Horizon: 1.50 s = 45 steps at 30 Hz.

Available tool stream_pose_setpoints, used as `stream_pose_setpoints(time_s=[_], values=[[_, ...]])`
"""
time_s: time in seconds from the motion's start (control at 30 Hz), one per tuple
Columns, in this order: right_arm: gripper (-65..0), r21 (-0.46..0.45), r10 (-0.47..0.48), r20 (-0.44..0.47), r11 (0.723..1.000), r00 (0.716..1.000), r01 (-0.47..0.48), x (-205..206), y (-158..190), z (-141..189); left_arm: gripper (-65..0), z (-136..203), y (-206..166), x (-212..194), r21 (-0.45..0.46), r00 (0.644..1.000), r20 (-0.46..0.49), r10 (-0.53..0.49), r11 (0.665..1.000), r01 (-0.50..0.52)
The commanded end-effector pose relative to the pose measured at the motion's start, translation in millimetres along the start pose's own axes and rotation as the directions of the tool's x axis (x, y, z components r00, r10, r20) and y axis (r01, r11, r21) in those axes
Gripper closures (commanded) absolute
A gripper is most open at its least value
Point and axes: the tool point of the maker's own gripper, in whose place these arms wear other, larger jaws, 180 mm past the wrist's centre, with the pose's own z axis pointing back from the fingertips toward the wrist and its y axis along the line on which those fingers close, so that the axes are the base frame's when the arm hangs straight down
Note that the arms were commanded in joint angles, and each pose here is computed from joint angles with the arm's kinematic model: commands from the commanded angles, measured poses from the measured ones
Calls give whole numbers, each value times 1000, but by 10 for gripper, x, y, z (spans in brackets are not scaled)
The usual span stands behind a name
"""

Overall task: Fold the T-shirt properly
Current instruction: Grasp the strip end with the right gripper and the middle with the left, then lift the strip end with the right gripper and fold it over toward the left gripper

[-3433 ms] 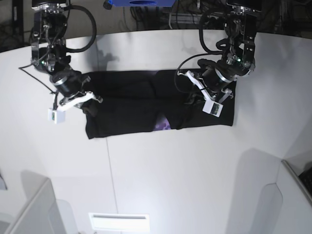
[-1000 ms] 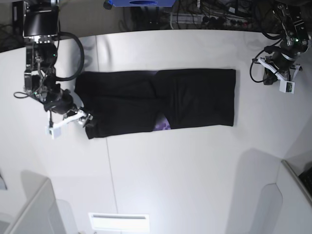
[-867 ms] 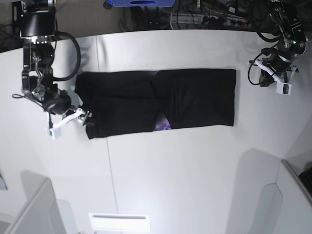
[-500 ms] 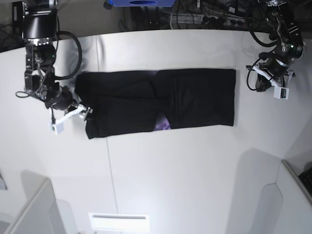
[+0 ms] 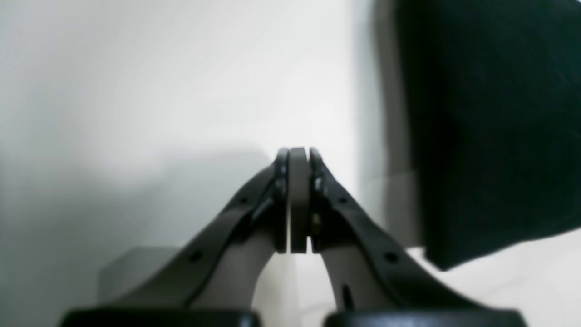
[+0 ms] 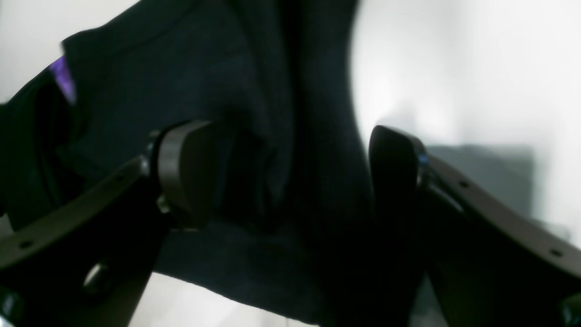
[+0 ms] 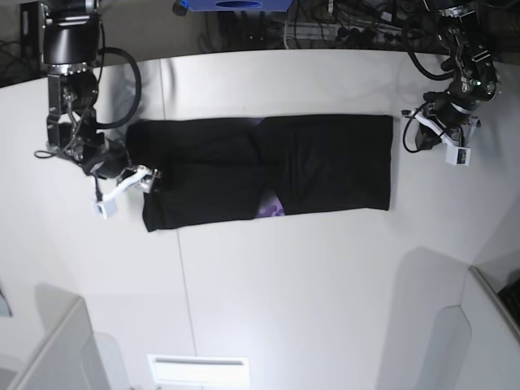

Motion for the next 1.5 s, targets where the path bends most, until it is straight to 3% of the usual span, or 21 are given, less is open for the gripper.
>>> stream_pose_setpoints(time_s=[0.0,0.13,0.4,0.47,0.63,0.9,1.1,1.47], values=[[-474,8,26,-4,1000,1000,-26,24,45,2,0,21,0,146,-5,999,43,-18,1000,18],[-473,36,71,-51,997,996,-70,-134,200,-85,0,-39,-111,176,-33,999,43,-30,999,31],[-456,44,54,-30,998,998,-52,-168,247,-129,0,-116,-262,188,-64,998,46,-31,997,34],[-366,45,52,-27,998,998,-51,-164,250,-130,0,-165,-341,136,-72,997,19,-72,995,73],[0,48,57,-12,997,998,-56,-84,272,-127,0,-288,-522,108,-74,993,0,-119,990,119],[0,28,40,31,999,999,-40,117,365,-69,0,-405,-920,60,-150,984,-13,-178,973,174],[0,41,52,61,998,997,-54,263,586,85,0,-440,-1011,116,-170,983,0,-185,968,183],[0,161,113,100,979,989,-128,363,1270,398,0,-473,-1013,323,-162,980,39,-194,967,198]])
